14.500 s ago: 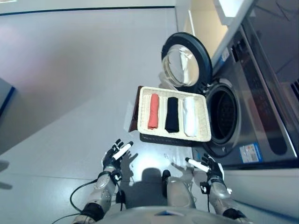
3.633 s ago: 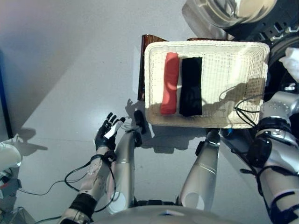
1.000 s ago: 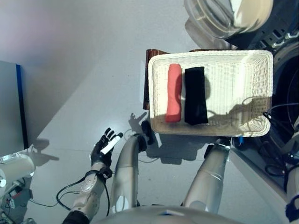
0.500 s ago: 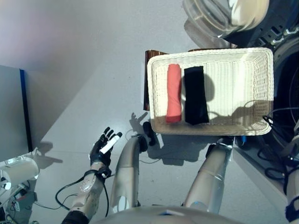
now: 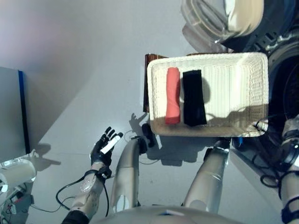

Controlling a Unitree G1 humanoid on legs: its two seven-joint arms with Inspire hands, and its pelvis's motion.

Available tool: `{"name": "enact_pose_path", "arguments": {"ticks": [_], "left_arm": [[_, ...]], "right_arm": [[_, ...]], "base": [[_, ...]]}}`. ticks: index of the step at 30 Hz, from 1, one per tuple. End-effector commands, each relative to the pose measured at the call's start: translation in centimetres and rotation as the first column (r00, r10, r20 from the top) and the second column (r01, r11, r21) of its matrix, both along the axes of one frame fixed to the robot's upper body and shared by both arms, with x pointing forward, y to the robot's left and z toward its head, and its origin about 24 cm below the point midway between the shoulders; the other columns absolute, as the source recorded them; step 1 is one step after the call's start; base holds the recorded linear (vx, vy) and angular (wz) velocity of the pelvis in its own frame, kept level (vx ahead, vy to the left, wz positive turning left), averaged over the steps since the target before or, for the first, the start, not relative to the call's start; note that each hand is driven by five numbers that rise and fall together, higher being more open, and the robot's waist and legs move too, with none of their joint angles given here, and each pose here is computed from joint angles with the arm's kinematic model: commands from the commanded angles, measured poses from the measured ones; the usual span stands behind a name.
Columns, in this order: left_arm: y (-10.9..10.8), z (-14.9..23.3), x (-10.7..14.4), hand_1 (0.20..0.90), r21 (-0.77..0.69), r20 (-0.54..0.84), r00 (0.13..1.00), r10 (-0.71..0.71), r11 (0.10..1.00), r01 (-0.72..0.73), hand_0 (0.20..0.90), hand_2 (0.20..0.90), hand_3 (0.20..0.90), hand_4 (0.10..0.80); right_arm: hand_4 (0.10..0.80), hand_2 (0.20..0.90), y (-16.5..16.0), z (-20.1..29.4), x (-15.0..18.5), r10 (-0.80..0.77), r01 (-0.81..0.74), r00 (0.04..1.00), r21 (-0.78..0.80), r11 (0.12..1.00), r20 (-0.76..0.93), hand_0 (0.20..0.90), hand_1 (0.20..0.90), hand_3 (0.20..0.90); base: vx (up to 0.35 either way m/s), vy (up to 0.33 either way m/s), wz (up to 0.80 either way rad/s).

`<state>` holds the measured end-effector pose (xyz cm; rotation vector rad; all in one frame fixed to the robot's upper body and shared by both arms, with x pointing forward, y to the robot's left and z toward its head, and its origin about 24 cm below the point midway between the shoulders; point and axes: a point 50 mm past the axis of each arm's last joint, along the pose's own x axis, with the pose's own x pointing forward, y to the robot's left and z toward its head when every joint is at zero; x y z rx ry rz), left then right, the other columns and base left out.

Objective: Pick up the clothes and place them into the washing machine

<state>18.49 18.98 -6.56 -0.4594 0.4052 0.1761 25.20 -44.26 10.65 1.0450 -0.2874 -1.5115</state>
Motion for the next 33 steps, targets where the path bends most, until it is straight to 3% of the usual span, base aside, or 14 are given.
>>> {"name": "enact_pose_path", "arguments": {"ticks": [1, 8, 14, 16, 18, 21, 22, 23, 28, 29, 33], "left_arm": [[3.7, 1.1, -0.5, 0.9, 0.081, 0.062, 0.995, 0.076, 0.993, -0.081, 0.9, 0.9, 0.9, 0.8], [4.7, 1.0, -1.0, 0.9, 0.093, 0.051, 0.993, 0.102, 0.99, -0.107, 0.9, 0.9, 0.9, 0.8], [5.3, 1.2, -1.3, 0.9, 0.129, 0.057, 0.994, 0.095, 0.986, -0.102, 0.9, 0.9, 0.9, 0.8], [5.7, 1.6, -1.1, 0.9, 0.156, 0.073, 0.993, 0.094, 0.982, -0.104, 0.9, 0.9, 0.9, 0.8], [5.9, 1.7, -1.0, 0.9, 0.167, 0.079, 0.992, 0.096, 0.98, -0.108, 0.9, 0.9, 0.9, 0.8], [6.1, 1.8, -0.8, 0.9, 0.184, 0.088, 0.991, 0.103, 0.976, -0.118, 0.9, 0.9, 0.9, 0.8], [6.1, 1.7, -0.8, 0.9, 0.186, 0.086, 0.991, 0.105, 0.975, -0.12, 0.9, 0.9, 0.9, 0.8], [6.1, 1.7, -0.8, 0.9, 0.186, 0.086, 0.991, 0.106, 0.975, -0.121, 0.9, 0.9, 0.9, 0.8], [5.4, 1.6, -0.1, 0.9, 0.191, 0.101, 0.992, 0.078, 0.977, -0.096, 0.9, 0.9, 0.9, 0.8], [5.2, 1.7, 0.2, 0.9, 0.193, 0.111, 0.992, 0.064, 0.978, -0.085, 0.9, 0.9, 0.9, 0.8], [4.7, 1.8, 0.6, 0.9, 0.204, 0.111, 0.993, 0.041, 0.977, -0.063, 0.9, 0.9, 0.9, 0.8]], "right_arm": [[0.8, 0.9, 0.6, -0.1, 0.2, 0.07, -0.078, 0.996, -0.177, 0.981, -0.047, 0.9, 0.9, 0.9], [0.8, 0.9, 4.5, -4.6, 1.6, 0.168, -0.176, 0.982, -0.096, 0.98, -0.092, 0.9, 0.9, 0.9], [0.8, 0.9, 8.1, -6.9, 3.1, 0.325, -0.361, 0.911, -0.109, 0.926, -0.254, 0.9, 0.9, 0.9], [0.8, 0.9, 10.7, -7.8, 4.4, 0.447, -0.557, 0.783, -0.168, 0.813, -0.433, 0.9, 0.9, 0.9], [0.8, 0.9, 11.5, -7.8, 4.7, 0.466, -0.597, 0.753, -0.181, 0.782, -0.465, 0.9, 0.9, 0.9], [0.8, 0.9, 14.0, -8.8, 5.6, 0.514, -0.749, 0.592, -0.188, 0.635, -0.621, 0.9, 0.9, 0.9], [0.8, 0.9, 15.6, -10.0, 5.8, 0.525, -0.846, 0.441, -0.141, 0.515, -0.728, 0.9, 0.9, 0.9], [0.8, 0.9, 15.6, -10.0, 5.8, 0.525, -0.846, 0.44, -0.141, 0.514, -0.728, 0.9, 0.9, 0.9], [0.8, 0.9, 17.8, -12.6, 5.4, 0.404, -0.941, 0.129, 0.017, 0.338, -0.906, 0.9, 0.9, 0.9], [0.8, 0.9, 18.6, -12.9, 5.4, 0.397, -0.955, 0.095, 0.028, 0.294, -0.913, 0.9, 0.9, 0.9], [0.8, 0.9, 19.2, -13.3, 5.1, 0.398, -0.964, 0.082, 0.029, 0.265, -0.914, 0.9, 0.9, 0.9]], "base": [[-0.004, -0.028, 0.26], [-0.006, -0.021, 0.2], [0.011, -0.026, 0.11], [0.014, -0.052, -0.01], [0.008, -0.029, -0.02], [0.018, -0.043, -0.02], [0.027, -0.049, -0.02], [0.027, -0.06, -0.04], [0.062, -0.068, 0.03], [0.055, -0.055, -0.01], [0.015, -0.037, -0.06]]}}
